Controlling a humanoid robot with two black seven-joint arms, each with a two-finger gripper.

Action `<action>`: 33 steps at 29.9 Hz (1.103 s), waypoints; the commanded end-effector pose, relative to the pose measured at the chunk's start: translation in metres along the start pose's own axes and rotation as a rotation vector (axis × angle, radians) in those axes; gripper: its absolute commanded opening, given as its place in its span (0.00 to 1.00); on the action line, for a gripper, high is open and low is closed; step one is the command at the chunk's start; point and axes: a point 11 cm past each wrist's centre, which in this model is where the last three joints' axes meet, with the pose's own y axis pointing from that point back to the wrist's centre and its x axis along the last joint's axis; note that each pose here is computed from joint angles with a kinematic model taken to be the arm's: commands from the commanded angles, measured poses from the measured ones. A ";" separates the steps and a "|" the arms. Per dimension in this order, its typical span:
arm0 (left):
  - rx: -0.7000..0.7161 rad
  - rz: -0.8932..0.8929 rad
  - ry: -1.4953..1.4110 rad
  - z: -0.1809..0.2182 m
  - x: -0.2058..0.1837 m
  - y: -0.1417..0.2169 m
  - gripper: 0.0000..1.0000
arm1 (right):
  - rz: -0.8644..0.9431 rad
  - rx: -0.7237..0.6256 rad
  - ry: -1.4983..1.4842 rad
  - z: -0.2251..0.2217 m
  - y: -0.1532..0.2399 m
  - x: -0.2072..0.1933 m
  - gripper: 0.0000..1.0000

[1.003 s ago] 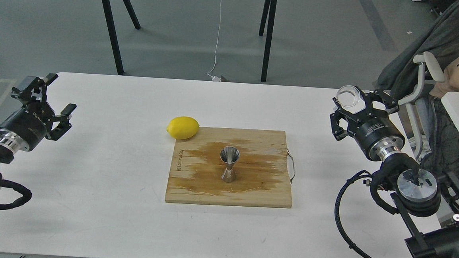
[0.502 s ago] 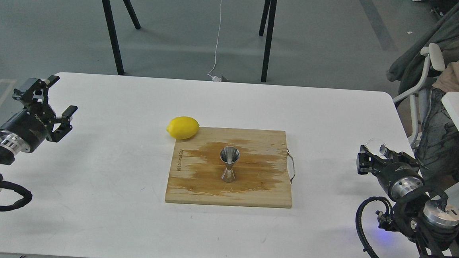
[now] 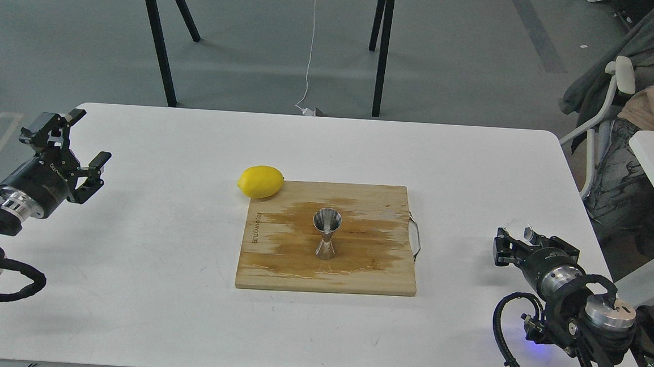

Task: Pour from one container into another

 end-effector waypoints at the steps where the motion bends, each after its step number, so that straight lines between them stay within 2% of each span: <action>1: 0.002 0.001 0.000 -0.001 0.000 0.001 0.99 | 0.007 -0.010 0.010 0.005 -0.001 0.002 0.48; 25: 0.003 0.000 0.000 -0.001 0.000 0.000 0.99 | 0.025 -0.028 0.029 0.014 -0.007 0.004 0.61; 28: 0.004 -0.001 0.000 -0.002 0.000 0.001 0.99 | 0.021 -0.031 0.030 0.015 -0.006 0.003 0.67; 31: 0.004 -0.001 0.000 -0.002 0.000 0.001 0.99 | 0.017 -0.034 0.030 0.016 -0.006 0.001 0.86; 32: 0.004 -0.001 0.000 -0.002 0.000 0.001 0.99 | 0.016 -0.036 0.031 0.016 -0.006 0.000 0.96; 33: 0.004 -0.001 0.000 -0.002 0.000 0.001 0.99 | 0.015 -0.037 0.032 0.017 -0.006 -0.001 0.96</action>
